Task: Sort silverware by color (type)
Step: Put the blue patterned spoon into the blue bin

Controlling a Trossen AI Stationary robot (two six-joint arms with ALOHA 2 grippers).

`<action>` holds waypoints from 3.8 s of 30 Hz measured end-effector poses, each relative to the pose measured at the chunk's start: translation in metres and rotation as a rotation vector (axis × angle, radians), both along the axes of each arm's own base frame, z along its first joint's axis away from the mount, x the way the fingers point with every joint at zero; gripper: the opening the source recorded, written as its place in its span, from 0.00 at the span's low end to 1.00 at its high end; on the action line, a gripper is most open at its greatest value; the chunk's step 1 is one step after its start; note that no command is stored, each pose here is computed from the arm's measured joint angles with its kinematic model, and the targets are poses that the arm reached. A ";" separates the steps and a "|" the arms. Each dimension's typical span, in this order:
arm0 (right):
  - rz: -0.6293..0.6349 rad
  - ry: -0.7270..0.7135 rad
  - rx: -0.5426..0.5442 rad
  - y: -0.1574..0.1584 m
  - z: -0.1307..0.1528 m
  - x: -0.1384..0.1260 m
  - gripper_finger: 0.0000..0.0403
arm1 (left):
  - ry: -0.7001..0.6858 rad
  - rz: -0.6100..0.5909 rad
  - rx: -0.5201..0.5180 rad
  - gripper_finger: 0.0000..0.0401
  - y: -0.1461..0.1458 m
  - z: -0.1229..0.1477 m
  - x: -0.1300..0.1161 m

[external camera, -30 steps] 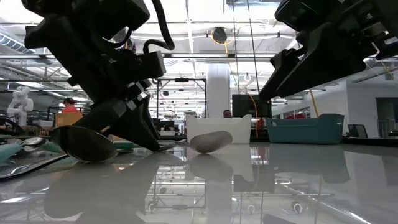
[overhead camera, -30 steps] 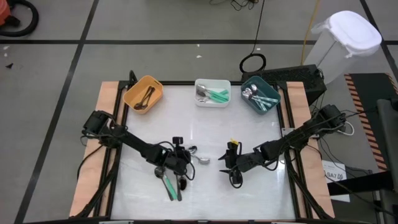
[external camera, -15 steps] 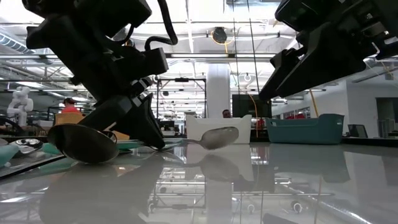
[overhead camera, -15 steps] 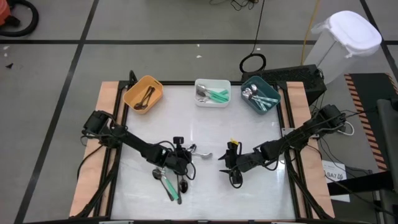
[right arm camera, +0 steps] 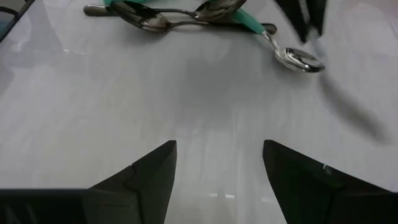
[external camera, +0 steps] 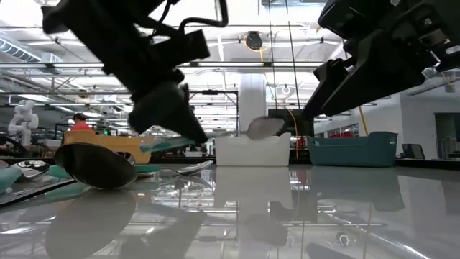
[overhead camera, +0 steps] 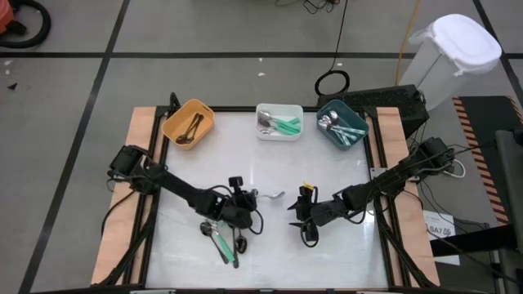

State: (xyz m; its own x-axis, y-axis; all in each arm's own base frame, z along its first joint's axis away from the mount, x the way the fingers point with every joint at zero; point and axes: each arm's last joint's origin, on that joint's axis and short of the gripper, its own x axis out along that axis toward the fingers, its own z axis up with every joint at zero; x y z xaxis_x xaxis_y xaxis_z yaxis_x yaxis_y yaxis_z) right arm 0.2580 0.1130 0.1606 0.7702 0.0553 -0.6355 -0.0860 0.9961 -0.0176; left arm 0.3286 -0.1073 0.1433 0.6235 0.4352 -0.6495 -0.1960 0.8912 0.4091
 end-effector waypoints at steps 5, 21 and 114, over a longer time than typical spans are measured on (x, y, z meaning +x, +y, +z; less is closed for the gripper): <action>0.006 0.016 -0.001 0.002 -0.001 -0.002 0.58 | -0.032 0.108 0.013 0.06 0.000 0.012 0.005; 0.030 0.055 -0.013 0.015 0.004 -0.018 0.58 | -0.400 0.250 0.031 0.05 -0.025 0.080 -0.018; -0.471 -0.405 -0.273 0.010 0.006 -0.023 0.06 | -0.875 -0.042 -0.172 0.46 -0.010 0.046 0.057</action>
State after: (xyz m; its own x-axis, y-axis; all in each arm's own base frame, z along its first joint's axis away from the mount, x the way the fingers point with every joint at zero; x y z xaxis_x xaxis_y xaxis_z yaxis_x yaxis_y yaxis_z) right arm 0.2352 0.1231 0.1667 0.8530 -0.4660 -0.2350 0.4226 0.8810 -0.2129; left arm 0.3861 -0.1170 0.1895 0.9399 0.3412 0.0123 -0.3411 0.9400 -0.0117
